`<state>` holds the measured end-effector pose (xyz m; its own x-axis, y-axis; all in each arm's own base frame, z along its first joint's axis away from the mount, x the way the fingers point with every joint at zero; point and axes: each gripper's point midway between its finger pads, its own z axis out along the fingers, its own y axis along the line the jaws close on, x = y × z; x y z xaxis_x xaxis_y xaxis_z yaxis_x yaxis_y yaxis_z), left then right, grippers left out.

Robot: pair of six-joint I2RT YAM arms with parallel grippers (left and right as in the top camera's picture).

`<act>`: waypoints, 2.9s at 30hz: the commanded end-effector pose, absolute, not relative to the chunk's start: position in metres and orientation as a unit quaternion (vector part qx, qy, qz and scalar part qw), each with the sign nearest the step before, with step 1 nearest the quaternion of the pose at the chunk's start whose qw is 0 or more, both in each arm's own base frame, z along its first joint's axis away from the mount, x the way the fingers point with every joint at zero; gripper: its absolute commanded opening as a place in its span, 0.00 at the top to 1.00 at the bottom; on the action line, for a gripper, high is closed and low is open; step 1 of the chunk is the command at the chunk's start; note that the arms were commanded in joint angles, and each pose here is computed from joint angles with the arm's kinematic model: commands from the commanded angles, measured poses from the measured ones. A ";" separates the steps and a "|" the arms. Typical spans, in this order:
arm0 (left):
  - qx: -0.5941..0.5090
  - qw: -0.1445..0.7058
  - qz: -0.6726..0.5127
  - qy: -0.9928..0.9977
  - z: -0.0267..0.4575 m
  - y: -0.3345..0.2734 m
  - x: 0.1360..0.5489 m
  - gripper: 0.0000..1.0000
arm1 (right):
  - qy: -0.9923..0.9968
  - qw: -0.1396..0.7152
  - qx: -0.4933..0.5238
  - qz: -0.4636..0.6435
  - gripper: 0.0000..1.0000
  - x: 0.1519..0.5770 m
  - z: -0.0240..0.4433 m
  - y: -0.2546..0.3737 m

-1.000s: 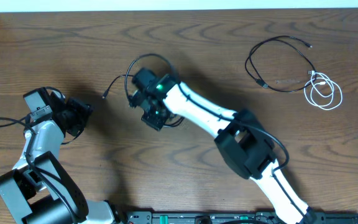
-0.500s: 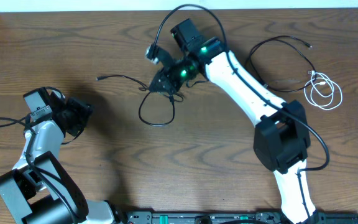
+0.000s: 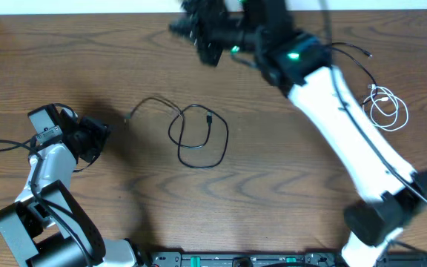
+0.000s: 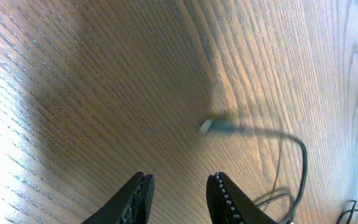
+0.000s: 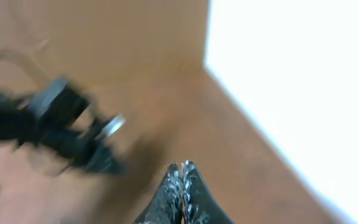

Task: Untangle cables

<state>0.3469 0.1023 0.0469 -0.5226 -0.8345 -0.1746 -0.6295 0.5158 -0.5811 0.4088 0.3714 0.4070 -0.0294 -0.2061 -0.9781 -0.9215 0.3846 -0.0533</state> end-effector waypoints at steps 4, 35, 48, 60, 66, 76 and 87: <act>-0.440 0.218 -0.229 0.841 0.044 0.101 0.345 0.66 | 0.641 0.634 -0.369 0.225 0.99 0.438 0.469 0.302; -0.441 0.214 -0.229 0.841 0.044 0.100 0.343 0.66 | 0.809 0.063 -0.519 0.269 0.36 0.301 0.143 0.365; -0.433 0.212 -0.232 0.845 0.044 0.094 0.345 0.66 | 0.788 -0.060 -0.505 0.346 0.36 0.274 0.068 0.379; -0.420 0.213 -0.233 0.851 0.044 0.085 0.349 0.66 | 0.775 -0.103 -0.505 0.366 0.37 0.263 0.023 0.383; -0.420 0.213 -0.233 0.851 0.044 0.085 0.349 0.66 | 0.766 -0.119 -0.503 0.383 0.37 0.248 0.018 0.389; -0.420 0.212 -0.233 0.851 0.044 0.085 0.349 0.66 | 0.757 -0.132 -0.513 0.382 0.43 0.232 0.013 0.397; -0.420 0.213 -0.233 0.851 0.044 0.085 0.349 0.66 | 0.772 -0.156 -0.486 0.378 0.71 0.231 -0.006 0.393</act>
